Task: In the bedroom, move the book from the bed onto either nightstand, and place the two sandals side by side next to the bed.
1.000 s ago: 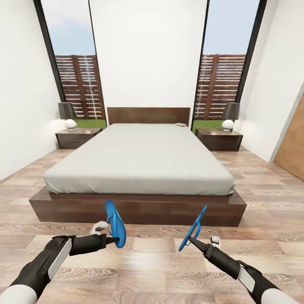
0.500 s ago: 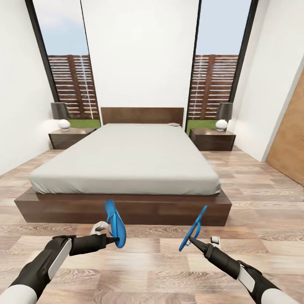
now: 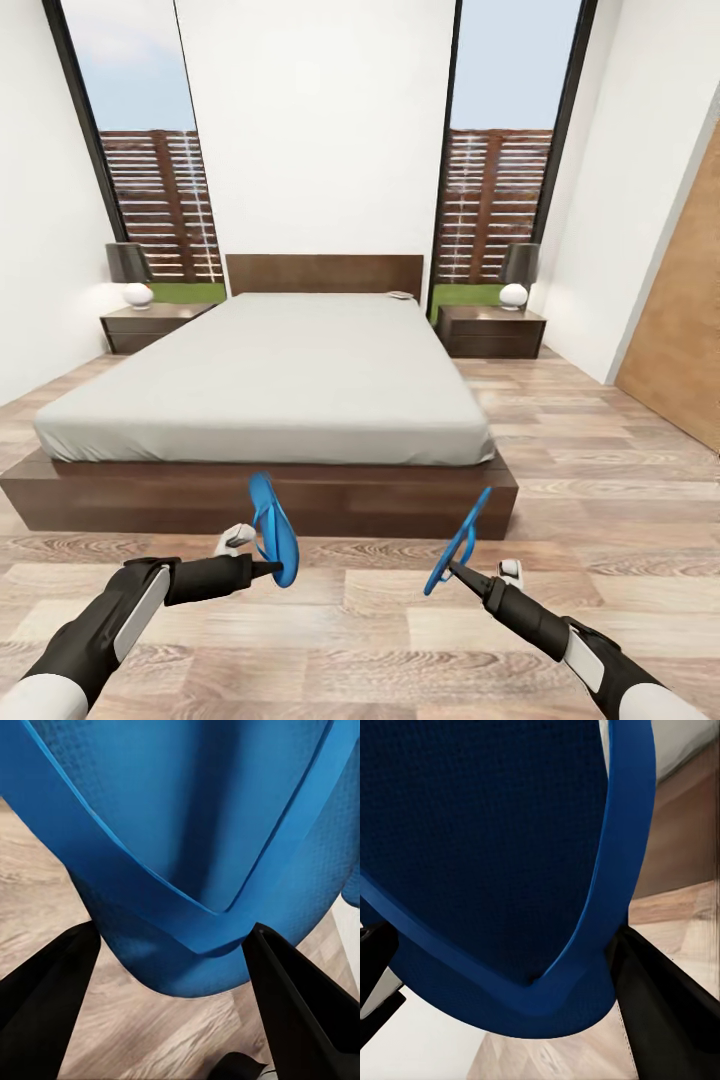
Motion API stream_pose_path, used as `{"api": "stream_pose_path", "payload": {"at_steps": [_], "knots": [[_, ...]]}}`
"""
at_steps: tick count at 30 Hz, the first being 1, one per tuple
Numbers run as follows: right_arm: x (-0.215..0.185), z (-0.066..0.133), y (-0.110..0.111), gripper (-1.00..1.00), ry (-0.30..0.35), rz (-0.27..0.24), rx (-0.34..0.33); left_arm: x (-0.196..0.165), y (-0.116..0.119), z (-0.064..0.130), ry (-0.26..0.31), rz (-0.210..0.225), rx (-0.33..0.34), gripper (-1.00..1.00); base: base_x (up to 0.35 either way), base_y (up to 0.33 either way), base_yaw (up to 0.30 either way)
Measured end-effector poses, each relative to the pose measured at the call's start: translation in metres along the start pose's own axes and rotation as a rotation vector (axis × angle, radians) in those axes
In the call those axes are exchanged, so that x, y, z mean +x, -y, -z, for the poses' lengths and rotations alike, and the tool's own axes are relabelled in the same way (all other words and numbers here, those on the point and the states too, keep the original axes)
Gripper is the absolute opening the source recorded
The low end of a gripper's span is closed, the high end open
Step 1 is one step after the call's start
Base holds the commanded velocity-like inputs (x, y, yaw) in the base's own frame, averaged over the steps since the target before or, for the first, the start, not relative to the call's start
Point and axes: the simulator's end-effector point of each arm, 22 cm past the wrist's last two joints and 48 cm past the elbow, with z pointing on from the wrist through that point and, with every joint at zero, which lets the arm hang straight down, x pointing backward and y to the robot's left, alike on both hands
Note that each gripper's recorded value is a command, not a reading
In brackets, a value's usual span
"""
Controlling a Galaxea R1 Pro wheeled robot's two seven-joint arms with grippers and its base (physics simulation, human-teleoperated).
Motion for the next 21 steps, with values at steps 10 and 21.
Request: {"api": "stream_pose_path", "payload": {"at_steps": [10, 21], "knots": [[-0.0005, -0.0003, -0.0002, -1.00, 0.003, 0.000, -0.001, -0.0001, 0.0000, 0.0000, 0.001, -0.001, 0.000, -1.00, 0.125, -0.310, 0.000], [0.0006, -0.0006, -0.0003, -1.00, -0.001, 0.000, -0.001, 0.0002, 0.0015, -0.0015, 0.001, 0.000, 0.003, -1.00, 0.126, -0.310, 0.000]]}}
